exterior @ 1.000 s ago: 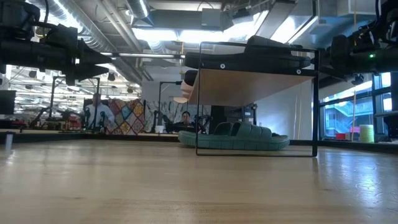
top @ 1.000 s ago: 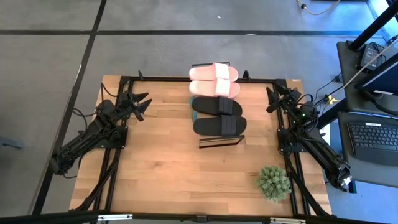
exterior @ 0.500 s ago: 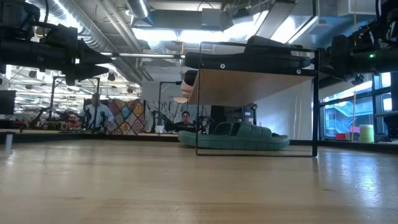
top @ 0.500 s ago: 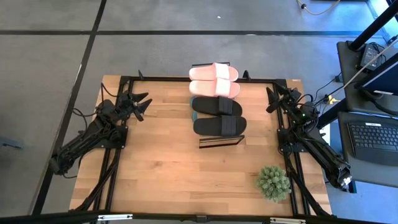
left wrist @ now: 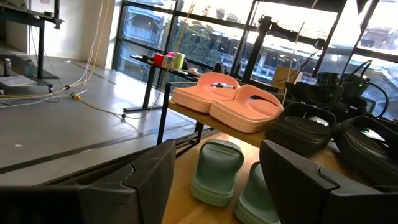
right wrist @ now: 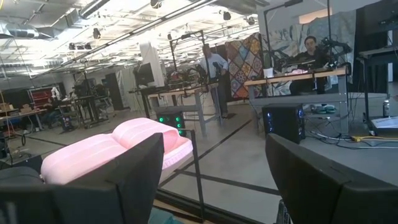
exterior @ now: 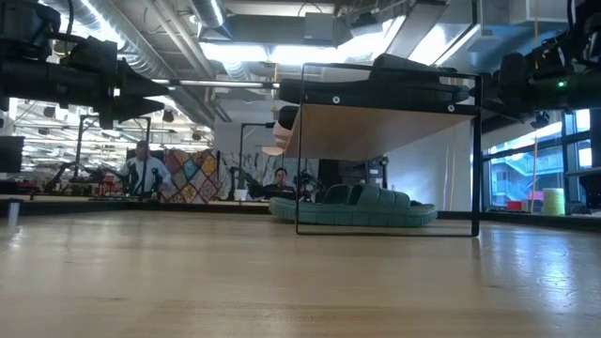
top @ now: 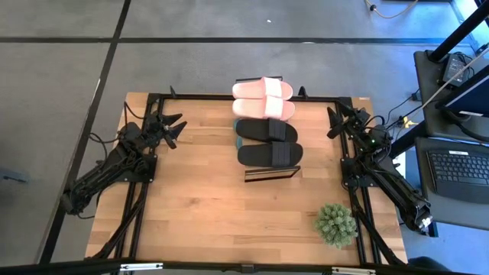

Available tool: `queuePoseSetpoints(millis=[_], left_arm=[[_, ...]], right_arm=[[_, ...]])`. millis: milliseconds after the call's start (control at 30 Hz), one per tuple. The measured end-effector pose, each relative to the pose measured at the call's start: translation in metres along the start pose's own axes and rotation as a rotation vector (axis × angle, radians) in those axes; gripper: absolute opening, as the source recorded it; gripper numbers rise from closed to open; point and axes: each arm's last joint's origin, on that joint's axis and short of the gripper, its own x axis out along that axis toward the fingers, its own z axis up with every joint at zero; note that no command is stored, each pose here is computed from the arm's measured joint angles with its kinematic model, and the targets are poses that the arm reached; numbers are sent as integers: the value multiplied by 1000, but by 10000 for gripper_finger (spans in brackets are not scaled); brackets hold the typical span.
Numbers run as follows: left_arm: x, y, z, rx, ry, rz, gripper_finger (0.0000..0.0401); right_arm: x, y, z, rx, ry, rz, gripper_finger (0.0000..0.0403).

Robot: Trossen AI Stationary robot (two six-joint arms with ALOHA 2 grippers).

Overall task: Pick and place slides into the shelf
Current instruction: Return to Home Position

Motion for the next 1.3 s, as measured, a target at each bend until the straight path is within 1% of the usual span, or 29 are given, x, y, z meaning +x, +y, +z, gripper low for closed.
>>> queuePoseSetpoints(millis=[500,867,967,1200,1300], left_arm=[[0,0,0,0,0,0,226],[0,0,0,0,0,0,226],[0,0,0,0,0,0,226],[0,0,0,0,0,0,226],[0,0,0,0,0,0,226]], right_arm=[[0,0,0,-1,-1,-1,281],[0,-3,1,-7,-4,-32,281],[0,-4,-3,-4,33,-40,281],[-2,-7,-18,8,193,-74,281],[-2,-7,-18,7,186,-73,281]])
